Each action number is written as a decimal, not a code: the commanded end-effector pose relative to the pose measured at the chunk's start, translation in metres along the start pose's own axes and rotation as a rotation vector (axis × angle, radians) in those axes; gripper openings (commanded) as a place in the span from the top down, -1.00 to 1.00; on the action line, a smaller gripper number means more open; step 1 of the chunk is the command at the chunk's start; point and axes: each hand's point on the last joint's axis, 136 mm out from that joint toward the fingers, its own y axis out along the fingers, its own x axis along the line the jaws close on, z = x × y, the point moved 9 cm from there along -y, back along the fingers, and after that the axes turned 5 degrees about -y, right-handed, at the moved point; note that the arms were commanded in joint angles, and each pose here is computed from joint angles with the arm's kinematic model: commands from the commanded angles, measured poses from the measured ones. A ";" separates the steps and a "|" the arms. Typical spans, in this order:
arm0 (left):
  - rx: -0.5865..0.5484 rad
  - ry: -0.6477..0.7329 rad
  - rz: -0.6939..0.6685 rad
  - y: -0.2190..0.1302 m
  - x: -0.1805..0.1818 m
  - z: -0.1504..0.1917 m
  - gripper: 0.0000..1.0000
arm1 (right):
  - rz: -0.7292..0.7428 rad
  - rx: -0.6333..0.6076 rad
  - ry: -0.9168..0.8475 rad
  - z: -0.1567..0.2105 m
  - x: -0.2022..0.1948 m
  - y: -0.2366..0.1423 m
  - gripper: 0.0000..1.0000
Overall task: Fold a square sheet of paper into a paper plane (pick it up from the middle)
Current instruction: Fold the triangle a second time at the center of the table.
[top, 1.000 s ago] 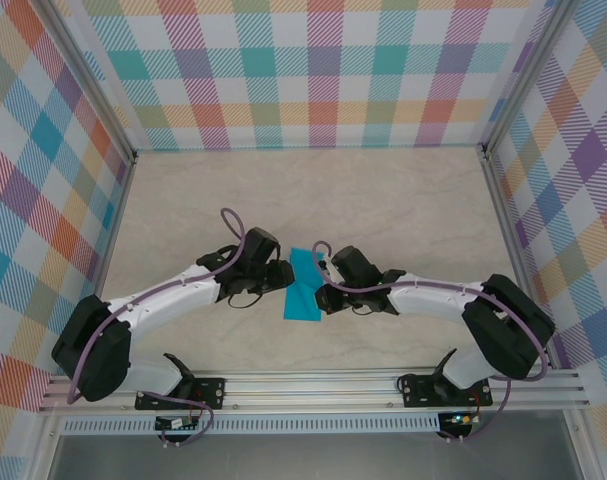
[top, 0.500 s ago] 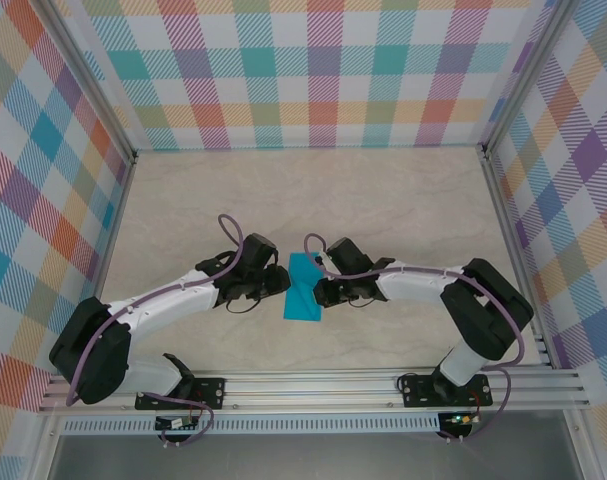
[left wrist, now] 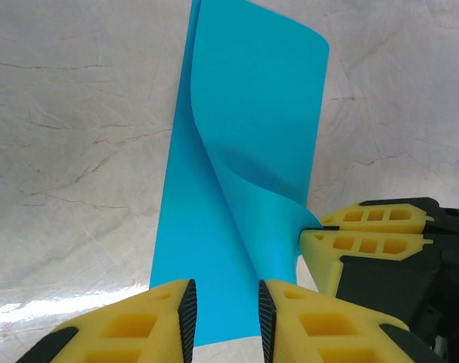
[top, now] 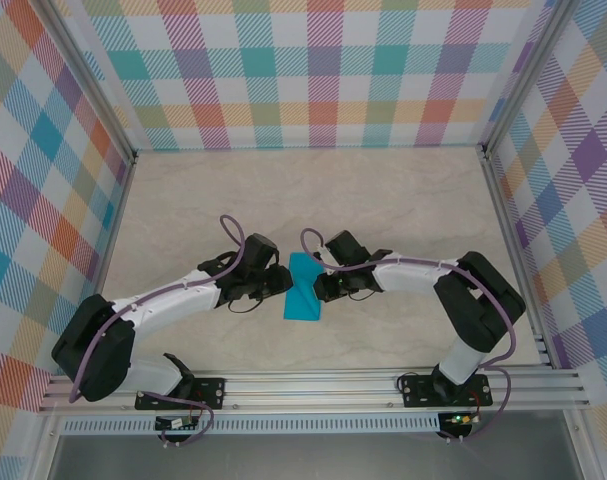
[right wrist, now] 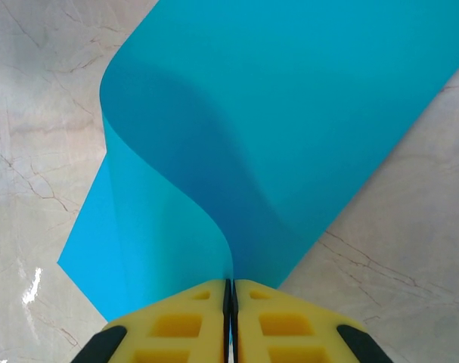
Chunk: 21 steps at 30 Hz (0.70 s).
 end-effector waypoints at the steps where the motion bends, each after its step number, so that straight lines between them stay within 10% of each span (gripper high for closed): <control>1: 0.016 -0.003 0.014 0.005 0.000 0.002 0.41 | -0.024 0.018 -0.030 -0.005 0.001 0.002 0.78; 21: 0.036 -0.013 0.049 0.009 -0.003 0.004 0.47 | 0.027 0.059 -0.029 -0.007 -0.005 0.007 0.78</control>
